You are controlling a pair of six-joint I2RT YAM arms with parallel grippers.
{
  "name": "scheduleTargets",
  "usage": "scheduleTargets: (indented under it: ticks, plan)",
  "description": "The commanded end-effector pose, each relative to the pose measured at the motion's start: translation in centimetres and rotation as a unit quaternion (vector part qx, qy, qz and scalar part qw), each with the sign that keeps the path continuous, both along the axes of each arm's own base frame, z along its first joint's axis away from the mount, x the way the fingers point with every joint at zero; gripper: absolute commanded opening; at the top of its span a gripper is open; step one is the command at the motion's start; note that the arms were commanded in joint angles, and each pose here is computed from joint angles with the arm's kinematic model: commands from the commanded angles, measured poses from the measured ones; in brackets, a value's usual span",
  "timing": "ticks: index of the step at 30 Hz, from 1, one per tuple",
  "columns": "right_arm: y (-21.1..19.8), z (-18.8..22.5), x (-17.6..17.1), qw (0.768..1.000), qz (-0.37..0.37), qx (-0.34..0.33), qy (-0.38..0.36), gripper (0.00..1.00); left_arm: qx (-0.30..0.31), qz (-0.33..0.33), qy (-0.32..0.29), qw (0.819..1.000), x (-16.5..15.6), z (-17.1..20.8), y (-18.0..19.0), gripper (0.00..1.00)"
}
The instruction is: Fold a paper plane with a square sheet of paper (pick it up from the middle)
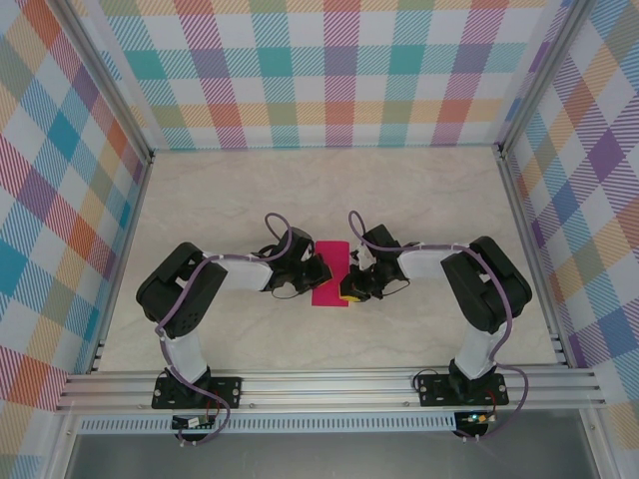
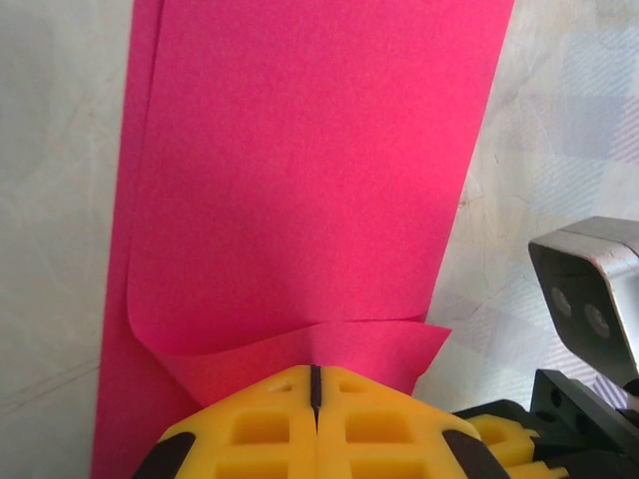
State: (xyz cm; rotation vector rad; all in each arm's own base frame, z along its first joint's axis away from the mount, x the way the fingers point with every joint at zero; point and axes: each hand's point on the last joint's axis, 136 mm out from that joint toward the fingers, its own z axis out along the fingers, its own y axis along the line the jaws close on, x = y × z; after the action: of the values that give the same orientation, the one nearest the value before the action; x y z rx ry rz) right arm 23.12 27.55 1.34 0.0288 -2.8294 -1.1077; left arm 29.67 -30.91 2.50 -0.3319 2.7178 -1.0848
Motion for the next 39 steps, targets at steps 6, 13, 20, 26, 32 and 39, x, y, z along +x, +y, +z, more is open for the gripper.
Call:
scheduleTargets:
  ticks: [6,13,20,26,32,39]
  plan:
    - [-2.4,-3.3,-1.9,0.997,-0.005,-0.071,0.037,0.09,-0.016,-0.034,-0.023,0.999,-1.3,2.7,-1.2,0.00]
    - [-2.6,-3.7,-2.1,0.996,-0.004,-0.076,0.042,0.08,0.007,-0.029,0.004,1.000,-1.8,0.0,-1.0,0.00]
    - [-3.1,-4.2,-2.3,0.995,-0.004,-0.090,0.045,0.08,0.070,0.003,0.000,0.998,-1.3,-2.3,1.1,0.00]
    - [-3.4,-4.5,-2.6,0.994,-0.003,-0.098,0.047,0.07,0.102,0.009,-0.018,0.995,-0.6,-2.1,2.4,0.00]
    - [-3.5,-4.7,-2.7,0.994,-0.002,-0.099,0.048,0.06,0.104,0.015,-0.033,0.994,0.9,-1.5,3.2,0.00]
    - [-3.6,-4.8,-2.8,0.994,-0.003,-0.100,0.049,0.06,0.092,0.029,-0.034,0.995,2.0,-1.6,4.4,0.00]
